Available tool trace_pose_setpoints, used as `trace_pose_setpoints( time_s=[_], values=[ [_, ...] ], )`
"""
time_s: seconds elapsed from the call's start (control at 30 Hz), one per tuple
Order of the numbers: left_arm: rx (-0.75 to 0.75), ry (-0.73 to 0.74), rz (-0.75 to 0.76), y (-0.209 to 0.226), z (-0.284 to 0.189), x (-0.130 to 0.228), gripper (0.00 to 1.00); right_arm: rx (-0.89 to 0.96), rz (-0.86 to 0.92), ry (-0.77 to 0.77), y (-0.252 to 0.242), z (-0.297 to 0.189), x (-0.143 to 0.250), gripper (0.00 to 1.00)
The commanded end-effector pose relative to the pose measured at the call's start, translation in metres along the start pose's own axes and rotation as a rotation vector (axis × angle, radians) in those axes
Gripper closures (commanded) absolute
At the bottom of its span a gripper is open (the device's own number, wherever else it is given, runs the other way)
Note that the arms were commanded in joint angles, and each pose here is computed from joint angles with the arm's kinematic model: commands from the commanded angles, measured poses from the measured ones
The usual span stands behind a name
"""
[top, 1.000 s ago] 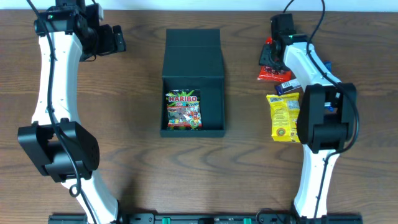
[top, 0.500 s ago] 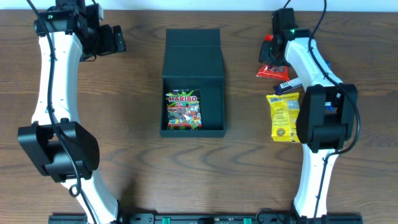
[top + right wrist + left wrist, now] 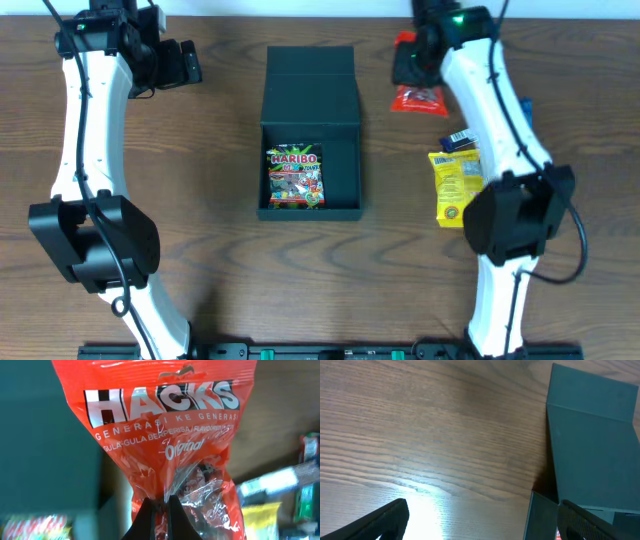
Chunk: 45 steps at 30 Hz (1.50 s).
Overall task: Pack container
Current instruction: 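Carry the Hacks bag into the box and release it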
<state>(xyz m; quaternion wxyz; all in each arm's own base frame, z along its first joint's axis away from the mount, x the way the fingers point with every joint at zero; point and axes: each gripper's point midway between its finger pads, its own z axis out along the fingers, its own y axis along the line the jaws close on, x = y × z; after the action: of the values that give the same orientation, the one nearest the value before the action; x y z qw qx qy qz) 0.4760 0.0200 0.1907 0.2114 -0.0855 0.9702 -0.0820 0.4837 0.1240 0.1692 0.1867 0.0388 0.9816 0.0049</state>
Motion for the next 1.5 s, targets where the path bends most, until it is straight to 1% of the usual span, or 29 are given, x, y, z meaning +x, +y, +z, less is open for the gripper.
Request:
trace_pose_setpoints(
  time_s=[0.0,0.1,0.2,0.33,0.53,0.73,0.9,1.23,1.47],
  values=[
    [-0.023,-0.017,0.022,0.004,-0.009,-0.001,0.05,-0.001,-0.038,-0.030,0.035,-0.038,0.017,0.99],
    [-0.025,-0.023,0.039,0.007,-0.009,-0.003,0.05,0.018,0.014,0.057,0.056,-0.039,0.052,0.99],
    [-0.029,-0.027,0.029,0.012,-0.010,-0.004,0.05,0.022,0.040,0.091,0.077,-0.040,0.074,0.99],
    [-0.035,-0.034,0.015,0.019,-0.011,-0.006,0.05,0.034,-0.042,0.066,0.107,-0.042,0.093,0.99],
    [-0.043,-0.037,-0.005,0.029,-0.013,-0.007,0.05,0.051,-0.042,0.060,0.140,-0.031,0.127,0.99],
    [-0.047,-0.037,-0.018,0.034,-0.014,-0.007,0.05,0.005,-0.054,0.029,0.164,-0.017,0.136,0.99],
    [-0.044,-0.030,-0.022,0.033,-0.014,-0.005,0.05,-0.031,-0.022,0.075,0.173,0.002,0.153,0.99],
    [-0.045,-0.017,-0.025,0.033,-0.014,-0.002,0.05,-0.048,-0.048,0.067,0.187,0.015,0.170,0.99],
    [-0.043,-0.012,-0.034,0.033,-0.014,-0.001,0.05,-0.092,-0.054,0.081,0.199,0.025,0.178,0.98]
  ],
)
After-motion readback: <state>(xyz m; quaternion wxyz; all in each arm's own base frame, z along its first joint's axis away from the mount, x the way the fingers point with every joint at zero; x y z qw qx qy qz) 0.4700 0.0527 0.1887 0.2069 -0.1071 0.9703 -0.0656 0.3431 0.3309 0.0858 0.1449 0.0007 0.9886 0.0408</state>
